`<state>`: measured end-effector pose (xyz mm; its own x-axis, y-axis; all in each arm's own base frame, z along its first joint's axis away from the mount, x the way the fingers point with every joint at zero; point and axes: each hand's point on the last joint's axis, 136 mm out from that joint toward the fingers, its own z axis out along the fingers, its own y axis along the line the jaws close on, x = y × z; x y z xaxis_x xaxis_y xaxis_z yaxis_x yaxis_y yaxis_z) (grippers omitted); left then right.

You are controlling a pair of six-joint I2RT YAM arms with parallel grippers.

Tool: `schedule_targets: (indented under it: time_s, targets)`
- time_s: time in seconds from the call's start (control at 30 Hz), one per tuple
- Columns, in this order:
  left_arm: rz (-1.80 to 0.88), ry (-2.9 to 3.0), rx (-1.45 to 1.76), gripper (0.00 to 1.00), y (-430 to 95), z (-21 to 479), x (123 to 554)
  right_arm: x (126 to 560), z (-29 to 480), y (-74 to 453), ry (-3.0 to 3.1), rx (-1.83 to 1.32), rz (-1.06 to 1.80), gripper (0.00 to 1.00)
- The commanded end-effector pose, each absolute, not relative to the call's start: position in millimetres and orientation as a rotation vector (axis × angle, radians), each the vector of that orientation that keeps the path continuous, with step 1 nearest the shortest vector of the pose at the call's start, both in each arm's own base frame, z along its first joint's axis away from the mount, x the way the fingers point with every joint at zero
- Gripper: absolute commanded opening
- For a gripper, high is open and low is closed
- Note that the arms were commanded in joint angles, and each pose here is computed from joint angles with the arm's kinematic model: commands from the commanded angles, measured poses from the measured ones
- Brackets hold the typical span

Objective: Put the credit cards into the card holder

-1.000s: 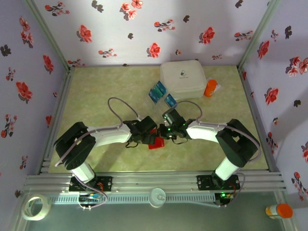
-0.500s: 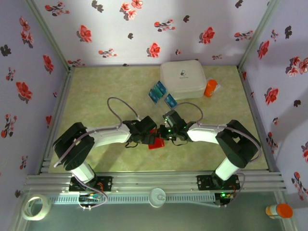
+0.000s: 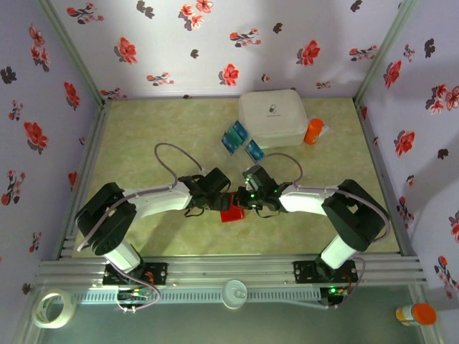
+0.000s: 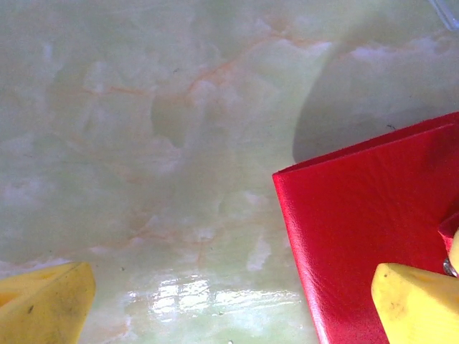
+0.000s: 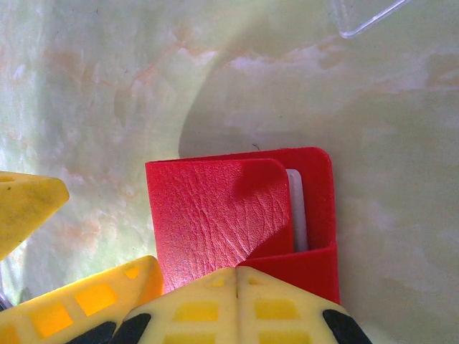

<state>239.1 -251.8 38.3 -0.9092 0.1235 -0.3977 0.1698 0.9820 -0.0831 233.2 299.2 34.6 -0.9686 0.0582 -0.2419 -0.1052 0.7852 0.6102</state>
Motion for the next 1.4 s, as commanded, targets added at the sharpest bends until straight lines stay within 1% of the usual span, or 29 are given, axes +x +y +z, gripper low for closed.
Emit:
schedule_targets:
  time_s: [0.0,0.27,0.87,1.03,1.37]
  targets:
    - [-0.124,2.766,0.184,1.00,-246,23,236,207,3,277,2.865,-0.020,0.818,0.00]
    - [-0.088,2.803,0.180,1.00,-239,3,229,199,-2,273,2.875,-0.088,0.796,0.00]
    - [-0.093,2.807,0.179,1.00,-236,-3,226,187,-6,273,2.879,-0.171,0.780,0.00]
    - [-0.101,2.800,0.179,1.00,-238,1,227,182,-8,272,2.885,-0.227,0.738,0.00]
    - [-0.193,2.756,0.111,1.00,-237,28,245,177,-14,264,2.901,-0.245,0.670,0.00]
